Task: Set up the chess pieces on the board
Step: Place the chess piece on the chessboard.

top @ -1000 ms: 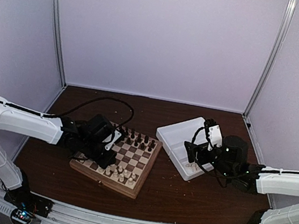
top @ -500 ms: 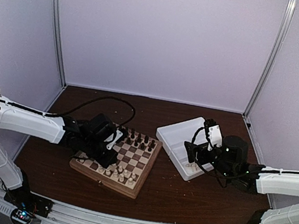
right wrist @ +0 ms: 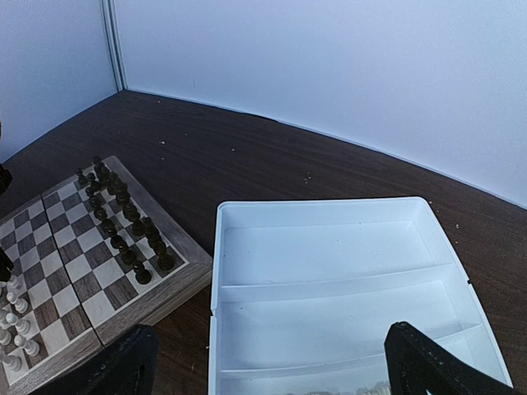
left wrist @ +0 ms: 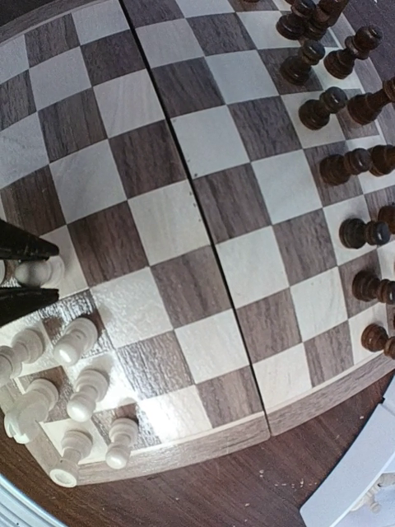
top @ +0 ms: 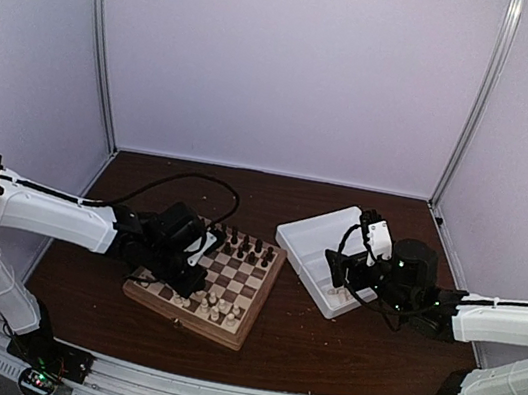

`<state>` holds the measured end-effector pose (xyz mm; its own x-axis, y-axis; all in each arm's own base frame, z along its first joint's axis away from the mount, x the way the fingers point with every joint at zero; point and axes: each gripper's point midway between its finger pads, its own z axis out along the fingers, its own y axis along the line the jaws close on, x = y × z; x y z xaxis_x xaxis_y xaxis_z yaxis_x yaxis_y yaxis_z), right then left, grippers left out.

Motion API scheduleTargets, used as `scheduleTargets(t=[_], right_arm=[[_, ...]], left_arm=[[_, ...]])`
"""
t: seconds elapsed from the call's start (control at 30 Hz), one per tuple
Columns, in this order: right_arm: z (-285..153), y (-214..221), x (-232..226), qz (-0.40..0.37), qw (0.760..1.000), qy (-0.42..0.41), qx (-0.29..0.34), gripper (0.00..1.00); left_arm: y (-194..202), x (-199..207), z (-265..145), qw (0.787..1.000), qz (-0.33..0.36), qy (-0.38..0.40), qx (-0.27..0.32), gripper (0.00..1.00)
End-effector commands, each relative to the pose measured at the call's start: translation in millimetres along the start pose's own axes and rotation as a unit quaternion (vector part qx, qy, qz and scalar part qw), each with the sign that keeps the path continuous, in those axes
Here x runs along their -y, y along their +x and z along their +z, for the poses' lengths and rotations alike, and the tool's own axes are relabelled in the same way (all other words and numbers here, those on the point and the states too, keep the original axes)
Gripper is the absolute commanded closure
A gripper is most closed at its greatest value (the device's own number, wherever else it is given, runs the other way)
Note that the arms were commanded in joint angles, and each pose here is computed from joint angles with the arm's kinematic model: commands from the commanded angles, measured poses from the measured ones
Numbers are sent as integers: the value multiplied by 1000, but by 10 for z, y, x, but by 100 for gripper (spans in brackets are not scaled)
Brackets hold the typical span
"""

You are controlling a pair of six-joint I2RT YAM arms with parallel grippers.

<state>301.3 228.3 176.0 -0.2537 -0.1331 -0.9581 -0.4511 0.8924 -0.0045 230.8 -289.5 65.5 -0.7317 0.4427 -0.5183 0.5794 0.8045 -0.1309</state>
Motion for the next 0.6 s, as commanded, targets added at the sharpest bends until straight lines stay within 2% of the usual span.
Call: scheduleTargets(t=[0.0,0.47,0.57], right_arm=[[19,-38,-8,0,1000,-2,3,0],[19,-43,-10,0,1000,-2,3,0],[19,-37,-12,0,1000,-3,2,0]], left_arm=[[-111,69,4,1000,7,7,6,92],[-120,81,0,1000,14,7,-5,88],[-122,79,-3,1000,15,6,-5,84]])
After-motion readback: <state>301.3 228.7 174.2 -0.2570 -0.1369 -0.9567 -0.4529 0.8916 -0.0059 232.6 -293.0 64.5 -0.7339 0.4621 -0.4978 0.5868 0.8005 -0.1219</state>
